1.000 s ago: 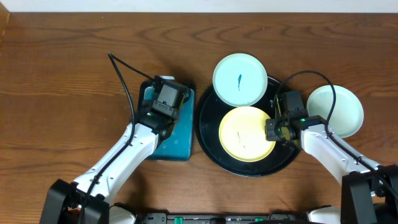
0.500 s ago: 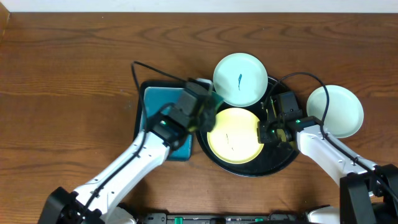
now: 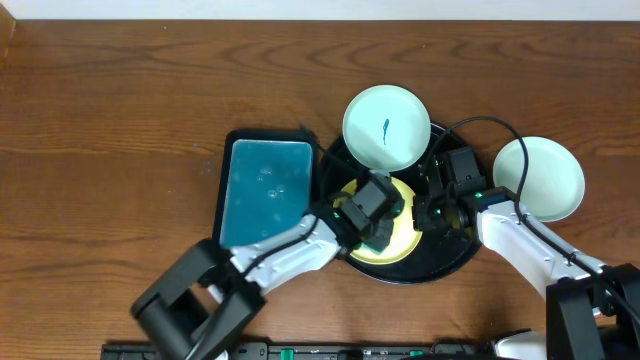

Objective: Clean dirty plates on tray and stack at the side
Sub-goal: 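Carry the sponge right over the yellow plate with the left gripper, then scrub the yellow plate with the sponge in the left gripper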

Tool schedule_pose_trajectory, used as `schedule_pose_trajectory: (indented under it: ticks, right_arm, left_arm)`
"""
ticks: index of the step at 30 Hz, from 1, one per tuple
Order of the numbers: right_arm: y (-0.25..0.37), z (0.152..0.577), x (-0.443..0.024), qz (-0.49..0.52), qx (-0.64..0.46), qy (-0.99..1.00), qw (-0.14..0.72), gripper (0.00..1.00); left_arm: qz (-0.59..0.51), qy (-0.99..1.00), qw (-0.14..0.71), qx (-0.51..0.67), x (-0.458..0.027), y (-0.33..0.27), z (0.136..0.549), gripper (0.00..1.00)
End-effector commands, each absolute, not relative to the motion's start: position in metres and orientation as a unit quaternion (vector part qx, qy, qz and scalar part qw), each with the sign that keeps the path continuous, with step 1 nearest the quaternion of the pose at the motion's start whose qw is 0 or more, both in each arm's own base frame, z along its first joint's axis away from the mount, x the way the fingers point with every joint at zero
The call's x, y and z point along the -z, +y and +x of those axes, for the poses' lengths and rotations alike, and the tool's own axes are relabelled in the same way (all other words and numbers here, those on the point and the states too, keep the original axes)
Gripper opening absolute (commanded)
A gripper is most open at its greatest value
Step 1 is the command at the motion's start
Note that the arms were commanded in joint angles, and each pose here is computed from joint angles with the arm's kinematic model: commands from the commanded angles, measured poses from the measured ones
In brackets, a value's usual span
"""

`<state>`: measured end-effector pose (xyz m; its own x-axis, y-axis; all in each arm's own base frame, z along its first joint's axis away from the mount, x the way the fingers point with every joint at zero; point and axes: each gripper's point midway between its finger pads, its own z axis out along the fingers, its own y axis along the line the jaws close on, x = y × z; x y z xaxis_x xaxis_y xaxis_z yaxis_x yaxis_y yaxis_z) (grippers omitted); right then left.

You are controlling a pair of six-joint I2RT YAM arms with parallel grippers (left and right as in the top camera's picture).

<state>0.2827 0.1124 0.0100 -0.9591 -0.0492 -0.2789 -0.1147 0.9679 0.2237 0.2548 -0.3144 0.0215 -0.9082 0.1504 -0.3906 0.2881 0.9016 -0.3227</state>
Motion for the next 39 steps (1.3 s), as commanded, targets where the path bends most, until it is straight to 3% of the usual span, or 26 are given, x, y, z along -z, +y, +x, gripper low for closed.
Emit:
schedule_pose_trajectory:
  ticks: [1, 7, 14, 18, 25, 30, 33, 39]
  right_arm:
    - [0.115, 0.281, -0.011, -0.041, -0.120, 0.982, 0.138, 0.01]
    - [0.113, 0.281, -0.010, -0.041, -0.117, 0.983, 0.139, 0.01]
    - [0.113, 0.281, -0.010, -0.041, -0.117, 0.983, 0.139, 0.01]
    - [0.113, 0.281, -0.010, -0.041, -0.117, 0.983, 0.139, 0.01]
    - [0.113, 0.281, -0.010, -0.041, -0.117, 0.983, 0.139, 0.01]
    - [0.113, 0.281, -0.010, -0.041, -0.116, 0.983, 0.137, 0.01]
    - [0.113, 0.281, -0.010, -0.041, -0.116, 0.983, 0.137, 0.01]
    - [0.113, 0.281, -0.010, -0.041, -0.116, 0.983, 0.137, 0.01]
  left_arm:
    - [0.092, 0.969, 0.191, 0.124, -0.006, -0.294, 0.263, 0.07]
    - [0.041, 0.961, 0.274, -0.006, -0.018, -0.236, 0.300, 0.08]
    - [0.014, 0.955, 0.295, -0.014, -0.028, -0.223, 0.315, 0.07]
    - [0.030, 0.969, 0.240, 0.058, -0.019, -0.250, 0.296, 0.08]
    - [0.110, 0.963, 0.101, 0.223, -0.019, -0.322, 0.226, 0.07]
    - [0.123, 0.961, 0.094, 0.228, -0.020, -0.329, 0.217, 0.08]
    - [0.107, 0.965, 0.116, 0.209, -0.018, -0.319, 0.231, 0.07]
    - [0.010, 0.968, 0.228, 0.103, -0.021, -0.255, 0.305, 0.07]
